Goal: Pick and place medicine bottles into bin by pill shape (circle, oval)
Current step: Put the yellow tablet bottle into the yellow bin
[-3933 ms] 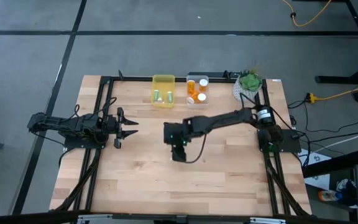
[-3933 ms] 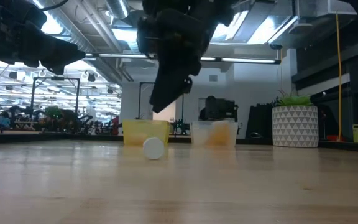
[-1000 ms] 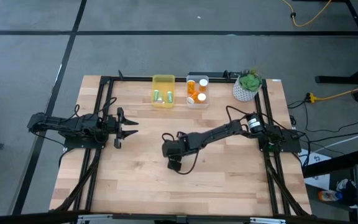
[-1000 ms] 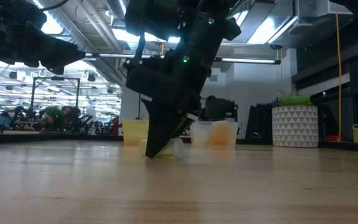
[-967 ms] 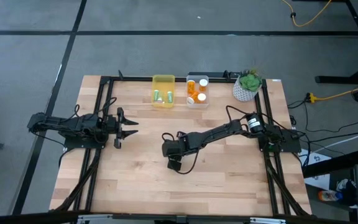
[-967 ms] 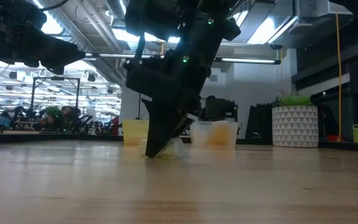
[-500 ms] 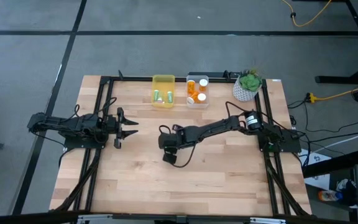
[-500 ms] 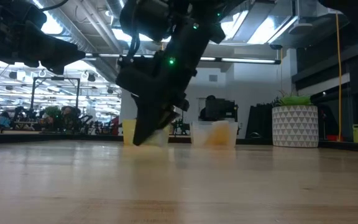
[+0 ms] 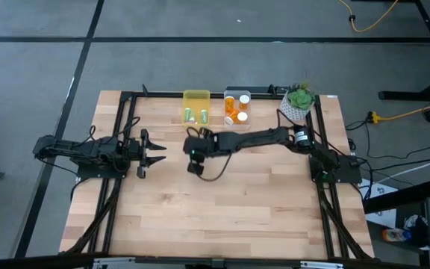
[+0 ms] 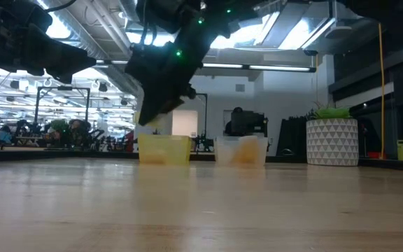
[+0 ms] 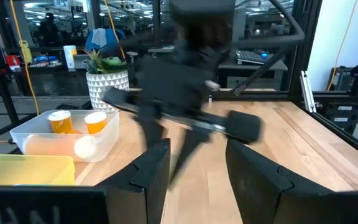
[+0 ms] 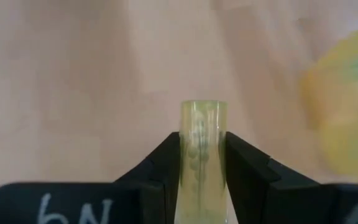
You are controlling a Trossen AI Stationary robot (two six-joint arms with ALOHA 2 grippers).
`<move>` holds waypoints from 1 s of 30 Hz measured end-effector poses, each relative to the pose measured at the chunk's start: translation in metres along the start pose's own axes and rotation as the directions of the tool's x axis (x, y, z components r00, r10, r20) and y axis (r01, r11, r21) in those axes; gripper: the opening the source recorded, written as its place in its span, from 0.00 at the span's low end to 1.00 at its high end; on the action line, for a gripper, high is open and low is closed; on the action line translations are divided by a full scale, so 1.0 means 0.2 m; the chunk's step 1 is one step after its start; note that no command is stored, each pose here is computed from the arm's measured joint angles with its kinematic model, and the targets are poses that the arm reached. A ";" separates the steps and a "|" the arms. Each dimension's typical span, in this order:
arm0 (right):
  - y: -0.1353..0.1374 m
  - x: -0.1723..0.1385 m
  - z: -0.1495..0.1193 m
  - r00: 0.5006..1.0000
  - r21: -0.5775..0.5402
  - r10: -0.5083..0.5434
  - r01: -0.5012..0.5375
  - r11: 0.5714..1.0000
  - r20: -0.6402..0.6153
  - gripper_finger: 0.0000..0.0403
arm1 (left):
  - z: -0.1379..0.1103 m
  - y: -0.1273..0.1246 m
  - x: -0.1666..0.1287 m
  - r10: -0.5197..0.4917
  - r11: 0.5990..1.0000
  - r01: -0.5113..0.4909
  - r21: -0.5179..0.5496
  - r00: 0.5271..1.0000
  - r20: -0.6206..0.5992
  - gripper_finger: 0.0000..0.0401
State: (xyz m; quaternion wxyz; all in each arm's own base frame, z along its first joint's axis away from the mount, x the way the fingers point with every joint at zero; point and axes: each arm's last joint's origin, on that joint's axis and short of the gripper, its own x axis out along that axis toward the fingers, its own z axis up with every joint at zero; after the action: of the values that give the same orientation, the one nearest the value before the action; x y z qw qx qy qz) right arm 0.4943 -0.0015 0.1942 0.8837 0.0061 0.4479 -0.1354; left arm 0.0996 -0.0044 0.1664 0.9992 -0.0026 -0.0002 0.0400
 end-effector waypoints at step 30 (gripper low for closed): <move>-0.92 -0.25 0.30 0.981 0.062 0.167 -0.173 0.983 0.100 0.27 | 0.00 0.00 0.00 0.000 1.000 0.000 0.009 1.000 0.000 0.37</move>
State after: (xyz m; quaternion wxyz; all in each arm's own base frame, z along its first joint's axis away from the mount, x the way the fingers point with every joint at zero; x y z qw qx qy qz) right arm 0.4687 -0.1744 0.2894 0.9115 0.0689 0.3985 -0.0751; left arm 0.0996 -0.0044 0.1664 0.9992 0.0018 0.0001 0.0400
